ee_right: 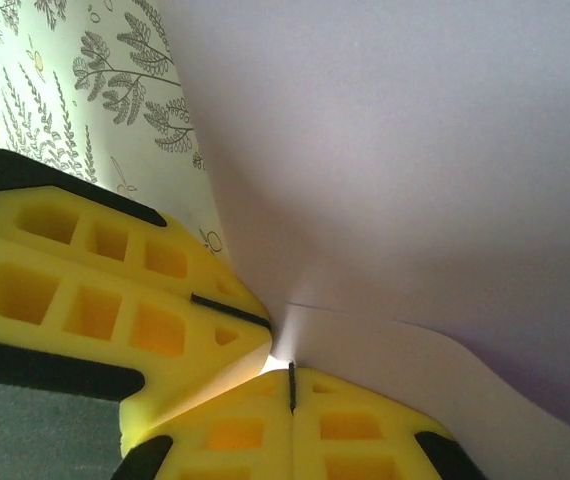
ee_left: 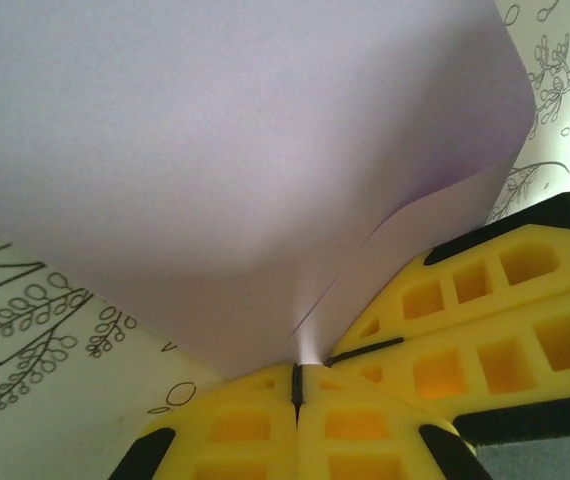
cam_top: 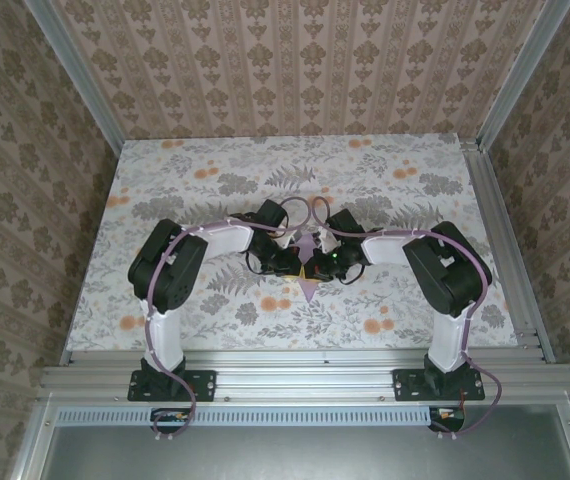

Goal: Fold a paper plane with a square sheet of paper (pick it up from the middle)

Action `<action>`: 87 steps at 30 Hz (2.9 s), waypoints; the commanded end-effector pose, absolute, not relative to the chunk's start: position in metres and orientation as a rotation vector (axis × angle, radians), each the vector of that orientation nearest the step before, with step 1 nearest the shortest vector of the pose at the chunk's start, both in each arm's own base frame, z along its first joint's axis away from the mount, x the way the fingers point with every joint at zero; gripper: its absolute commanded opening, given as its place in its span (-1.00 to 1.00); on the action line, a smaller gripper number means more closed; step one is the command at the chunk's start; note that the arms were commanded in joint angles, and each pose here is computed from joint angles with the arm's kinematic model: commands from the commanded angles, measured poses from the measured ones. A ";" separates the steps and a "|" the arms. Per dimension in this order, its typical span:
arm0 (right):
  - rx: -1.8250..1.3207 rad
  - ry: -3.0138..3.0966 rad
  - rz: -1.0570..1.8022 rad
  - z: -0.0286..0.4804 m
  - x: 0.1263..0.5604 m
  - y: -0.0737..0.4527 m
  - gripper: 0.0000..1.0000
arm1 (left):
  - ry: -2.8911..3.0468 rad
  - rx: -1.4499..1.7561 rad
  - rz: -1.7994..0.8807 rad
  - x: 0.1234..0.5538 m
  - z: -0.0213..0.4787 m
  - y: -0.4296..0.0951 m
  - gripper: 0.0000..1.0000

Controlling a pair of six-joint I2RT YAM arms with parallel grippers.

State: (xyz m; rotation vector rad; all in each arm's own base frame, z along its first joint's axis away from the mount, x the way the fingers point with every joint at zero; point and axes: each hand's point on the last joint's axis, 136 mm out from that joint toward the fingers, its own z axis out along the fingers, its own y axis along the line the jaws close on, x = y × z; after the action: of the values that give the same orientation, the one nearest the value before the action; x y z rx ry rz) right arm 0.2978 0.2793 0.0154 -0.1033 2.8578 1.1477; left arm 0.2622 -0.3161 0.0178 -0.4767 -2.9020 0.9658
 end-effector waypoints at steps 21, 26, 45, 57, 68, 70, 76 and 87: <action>-0.008 2.907 1.032 0.002 0.277 0.240 -0.92 | -2.920 -0.544 0.488 0.250 -0.049 -0.264 -0.92; -0.003 2.920 1.014 -0.001 0.269 0.233 -0.92 | -2.924 -0.549 0.475 0.250 -0.049 -0.263 -0.93; -0.031 2.756 1.264 0.052 0.280 0.283 -0.92 | -2.920 -0.554 0.497 0.251 -0.046 -0.266 -0.93; -0.091 2.912 1.164 0.014 0.255 0.280 -0.92 | -2.917 -0.560 0.494 0.251 -0.047 -0.265 -0.93; -0.134 2.977 1.132 0.001 0.226 0.271 -0.91 | -2.912 -0.555 0.482 0.251 -0.049 -0.263 -0.93; -0.139 2.988 1.121 0.000 0.222 0.268 -0.91 | -2.910 -0.556 0.481 0.251 -0.049 -0.263 -0.94; -0.167 3.016 1.086 -0.003 0.210 0.264 -0.91 | -2.906 -0.558 0.482 0.251 -0.050 -0.263 -0.93; -0.191 3.060 1.015 -0.007 0.194 0.261 -0.91 | -2.899 -0.560 0.493 0.250 -0.053 -0.264 -0.93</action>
State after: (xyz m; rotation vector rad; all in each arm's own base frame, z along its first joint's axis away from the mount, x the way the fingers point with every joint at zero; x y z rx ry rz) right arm 0.2253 0.2786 0.0123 -0.2003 2.9081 1.1318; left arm 0.2628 -0.3157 0.0156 -0.6078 -2.8796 0.8966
